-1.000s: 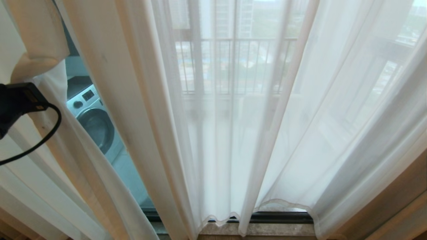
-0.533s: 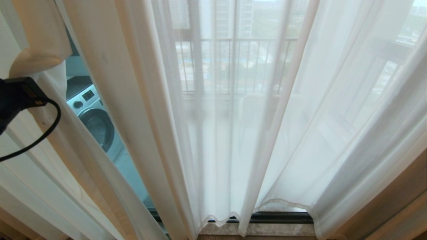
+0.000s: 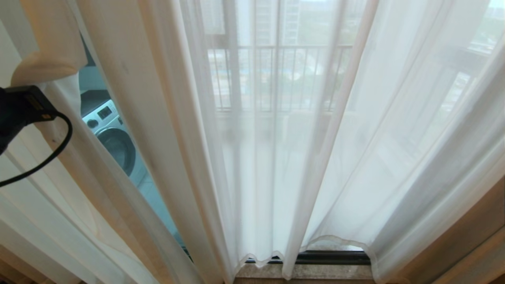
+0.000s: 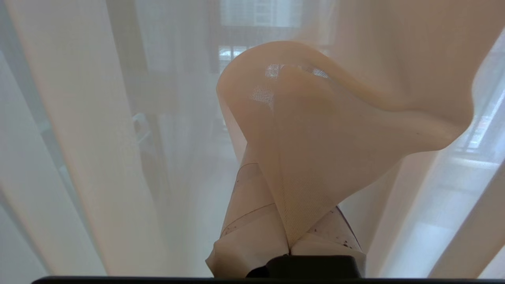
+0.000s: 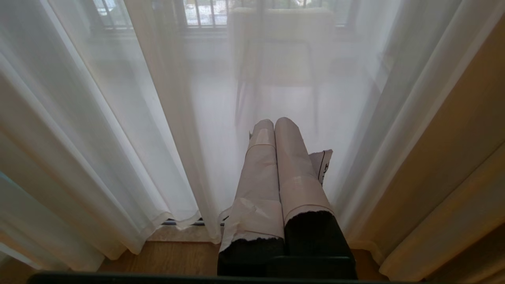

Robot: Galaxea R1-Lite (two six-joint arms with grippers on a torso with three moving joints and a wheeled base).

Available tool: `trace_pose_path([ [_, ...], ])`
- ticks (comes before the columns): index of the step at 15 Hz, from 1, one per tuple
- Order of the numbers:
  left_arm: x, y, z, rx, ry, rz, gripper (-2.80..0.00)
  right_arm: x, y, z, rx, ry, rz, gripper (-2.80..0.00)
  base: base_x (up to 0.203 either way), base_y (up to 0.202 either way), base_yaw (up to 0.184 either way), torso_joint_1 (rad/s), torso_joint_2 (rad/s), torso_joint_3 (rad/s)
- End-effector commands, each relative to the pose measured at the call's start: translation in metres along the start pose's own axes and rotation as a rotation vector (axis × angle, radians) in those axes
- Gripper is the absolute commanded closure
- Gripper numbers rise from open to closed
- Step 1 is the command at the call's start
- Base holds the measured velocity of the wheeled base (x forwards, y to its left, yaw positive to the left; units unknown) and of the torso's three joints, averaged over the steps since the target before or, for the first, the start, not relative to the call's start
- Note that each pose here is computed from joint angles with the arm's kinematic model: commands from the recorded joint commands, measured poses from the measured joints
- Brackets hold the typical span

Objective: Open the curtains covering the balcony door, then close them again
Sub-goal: Pull the inner curtains open on both sides

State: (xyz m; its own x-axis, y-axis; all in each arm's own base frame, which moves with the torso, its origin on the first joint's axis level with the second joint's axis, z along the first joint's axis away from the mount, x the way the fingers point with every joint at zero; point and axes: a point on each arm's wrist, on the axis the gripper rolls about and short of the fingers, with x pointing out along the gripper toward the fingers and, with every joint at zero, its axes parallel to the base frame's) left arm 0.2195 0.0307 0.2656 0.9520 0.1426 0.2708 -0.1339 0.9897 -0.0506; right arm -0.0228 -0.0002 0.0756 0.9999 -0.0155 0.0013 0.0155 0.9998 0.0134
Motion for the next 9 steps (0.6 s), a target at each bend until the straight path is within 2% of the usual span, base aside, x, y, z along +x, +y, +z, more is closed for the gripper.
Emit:
trace_pose_path([
  [1,0.0003,0.0001,-0.0008,-0.001,0.000,0.000,0.00,0.0000,0.0000,0.0000,0.000,0.000,0.000,0.00,0.000,0.000,0.000,0.000,0.00,0.000],
  [3,-0.0004,0.0002,-0.0024,-0.001,0.006,0.002,0.00,0.0000,0.0000,0.0000,0.000,0.000,0.000,0.00,-0.001,0.053,-0.002,-0.003,0.00,0.001],
  [9,-0.0001,-0.0015,-0.0028,-0.008,0.006,-0.005,0.00,0.0000,0.0000,0.0000,0.000,0.000,0.000,0.00,0.000,0.188,0.000,0.000,0.00,0.004],
])
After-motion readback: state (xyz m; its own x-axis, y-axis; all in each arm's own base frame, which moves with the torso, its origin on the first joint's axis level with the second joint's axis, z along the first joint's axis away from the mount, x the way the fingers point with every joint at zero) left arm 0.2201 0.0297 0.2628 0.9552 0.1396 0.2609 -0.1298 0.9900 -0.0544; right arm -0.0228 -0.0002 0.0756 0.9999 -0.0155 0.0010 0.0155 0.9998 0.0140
